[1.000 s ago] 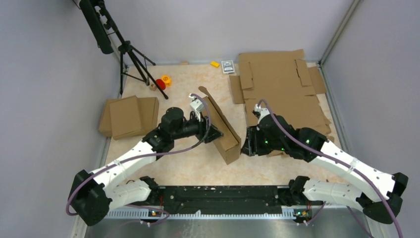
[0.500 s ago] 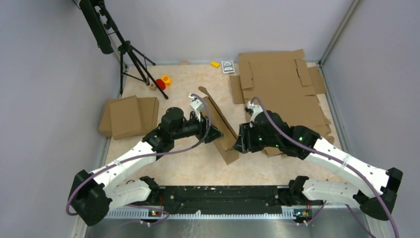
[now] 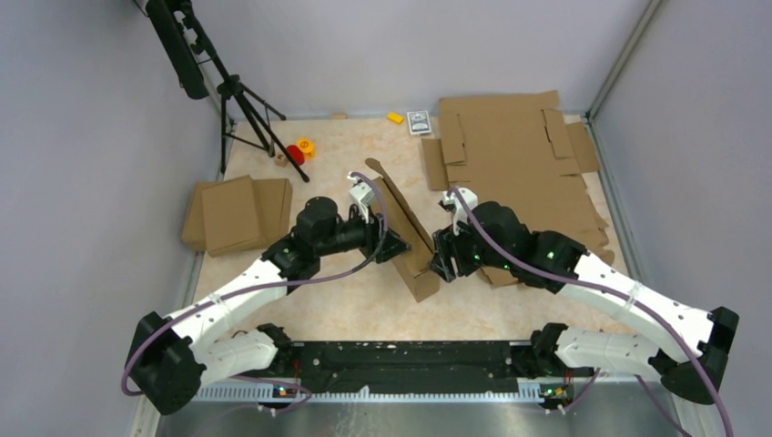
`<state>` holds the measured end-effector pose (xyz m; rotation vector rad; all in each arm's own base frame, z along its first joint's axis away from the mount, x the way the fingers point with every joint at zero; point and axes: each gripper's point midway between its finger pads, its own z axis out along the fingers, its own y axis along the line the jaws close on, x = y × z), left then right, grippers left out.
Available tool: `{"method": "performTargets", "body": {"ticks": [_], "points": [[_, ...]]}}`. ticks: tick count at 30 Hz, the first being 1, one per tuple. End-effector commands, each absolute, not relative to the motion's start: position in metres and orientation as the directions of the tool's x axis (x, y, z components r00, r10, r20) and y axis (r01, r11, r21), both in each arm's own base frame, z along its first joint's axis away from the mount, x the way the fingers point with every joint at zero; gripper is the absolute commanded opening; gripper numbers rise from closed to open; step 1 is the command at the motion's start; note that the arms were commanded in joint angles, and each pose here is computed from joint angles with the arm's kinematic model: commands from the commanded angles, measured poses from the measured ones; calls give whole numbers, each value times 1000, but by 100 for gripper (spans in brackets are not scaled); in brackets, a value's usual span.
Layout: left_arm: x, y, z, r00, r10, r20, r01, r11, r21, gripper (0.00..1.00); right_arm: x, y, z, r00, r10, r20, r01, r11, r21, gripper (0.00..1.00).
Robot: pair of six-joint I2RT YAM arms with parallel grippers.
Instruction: Fold the paper box
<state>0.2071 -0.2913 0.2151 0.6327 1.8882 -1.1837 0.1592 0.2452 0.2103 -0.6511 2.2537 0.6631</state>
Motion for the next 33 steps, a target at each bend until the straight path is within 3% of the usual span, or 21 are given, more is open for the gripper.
{"method": "performTargets", "body": {"ticks": [1,10,16,33], "points": [[204,-290,209,-573,26,-819,740,447,-503,54,173,245,226,-502,-296,-813,-682,713,162,60],[205,-290,207,-575,30,-817,738,450,-503,55,170,251,242,-362,-341,-868,-784,615,85,62],[206,-292,206,-579,33,-814,736,450,-505,55,173,256,241,-354,-379,-855,-796,601,64,54],[206,-293,205,-583,36,-812,736,446,-509,55,160,272,243,-316,-415,-853,-862,502,75,55]]}}
